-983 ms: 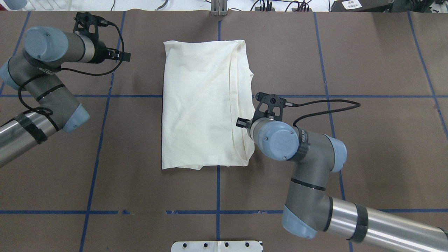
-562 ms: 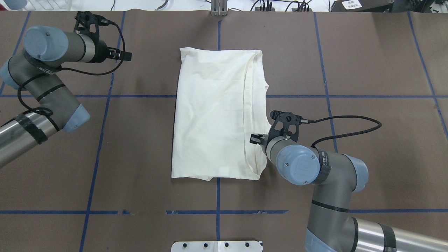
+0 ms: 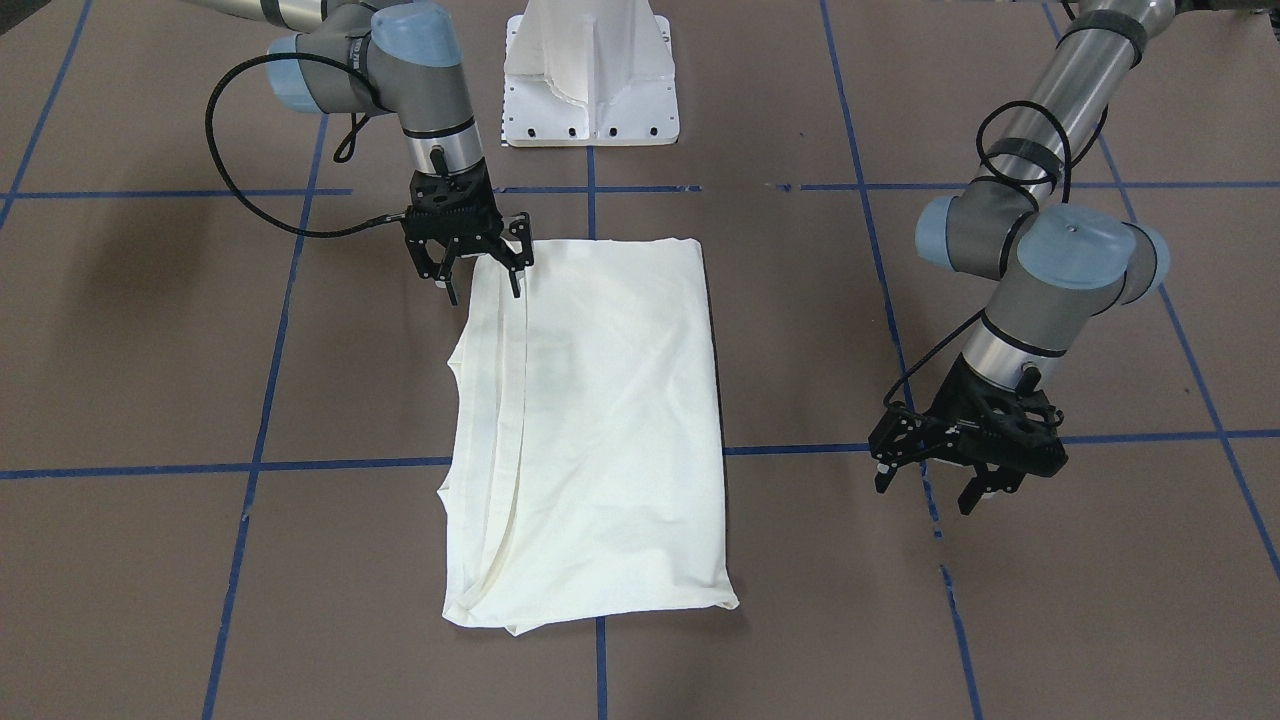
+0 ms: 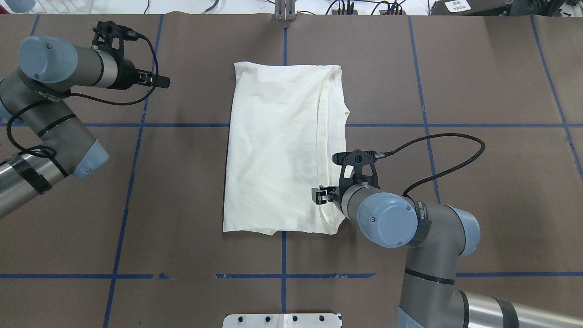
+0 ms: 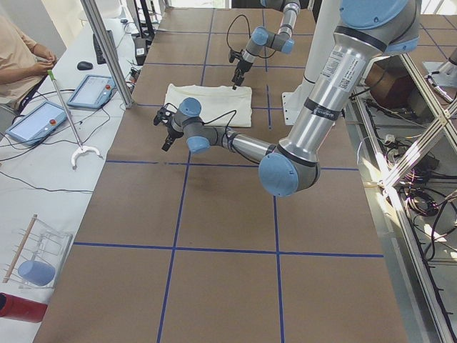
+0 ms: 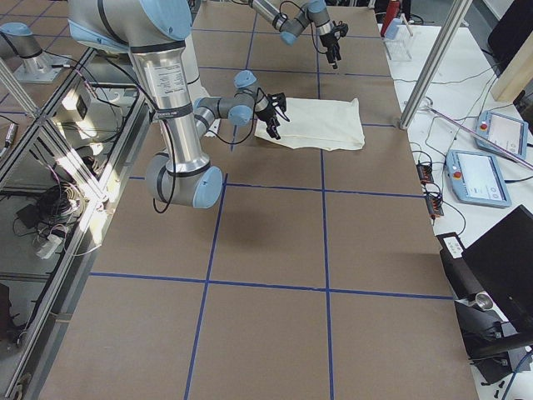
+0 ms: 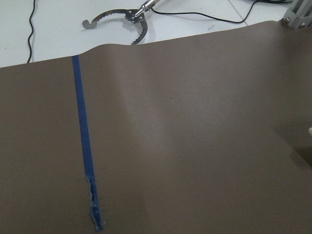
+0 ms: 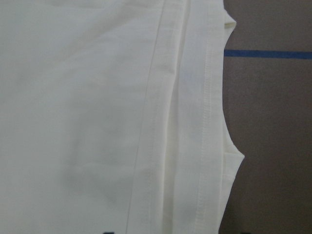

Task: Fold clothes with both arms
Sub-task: 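Pull the shirt edge toward the robot with the right gripper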

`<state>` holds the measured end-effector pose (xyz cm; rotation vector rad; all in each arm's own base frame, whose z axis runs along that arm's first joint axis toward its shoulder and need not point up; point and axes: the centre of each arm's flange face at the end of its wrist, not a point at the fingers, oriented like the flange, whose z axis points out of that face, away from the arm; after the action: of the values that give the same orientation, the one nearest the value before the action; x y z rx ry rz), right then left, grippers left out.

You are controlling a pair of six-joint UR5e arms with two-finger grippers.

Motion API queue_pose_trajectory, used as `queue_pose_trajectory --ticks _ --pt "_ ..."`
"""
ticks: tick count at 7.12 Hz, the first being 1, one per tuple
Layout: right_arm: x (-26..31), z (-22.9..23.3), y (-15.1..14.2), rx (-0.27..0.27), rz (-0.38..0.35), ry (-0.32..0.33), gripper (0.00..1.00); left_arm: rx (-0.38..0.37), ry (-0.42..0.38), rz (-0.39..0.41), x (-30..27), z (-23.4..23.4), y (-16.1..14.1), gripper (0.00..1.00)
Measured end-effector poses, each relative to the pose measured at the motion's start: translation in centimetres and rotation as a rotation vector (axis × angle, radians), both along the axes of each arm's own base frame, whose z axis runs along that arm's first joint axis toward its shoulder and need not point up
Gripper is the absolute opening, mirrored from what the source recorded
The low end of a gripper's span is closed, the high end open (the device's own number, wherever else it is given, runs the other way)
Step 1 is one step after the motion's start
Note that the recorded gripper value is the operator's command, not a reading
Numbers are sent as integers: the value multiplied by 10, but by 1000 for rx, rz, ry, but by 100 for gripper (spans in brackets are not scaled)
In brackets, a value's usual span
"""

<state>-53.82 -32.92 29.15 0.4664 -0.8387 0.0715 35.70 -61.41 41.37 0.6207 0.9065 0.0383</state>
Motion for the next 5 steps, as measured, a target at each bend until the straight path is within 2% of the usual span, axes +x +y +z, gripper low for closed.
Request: queue_pose_trajectory --ticks 1,2,3,5 --pt "-11 0 19 38 -47 24 90 -1 1 3 -3 2 4 100" --pt "-20 0 35 75 -77 48 49 -3 1 4 -4 4 6 100" --pt "-26 1 44 116 -107 75 40 -6 -1 4 -5 6 7 100" --pt "-30 2 48 204 -177 134 34 -11 -4 4 -7 11 9 100"
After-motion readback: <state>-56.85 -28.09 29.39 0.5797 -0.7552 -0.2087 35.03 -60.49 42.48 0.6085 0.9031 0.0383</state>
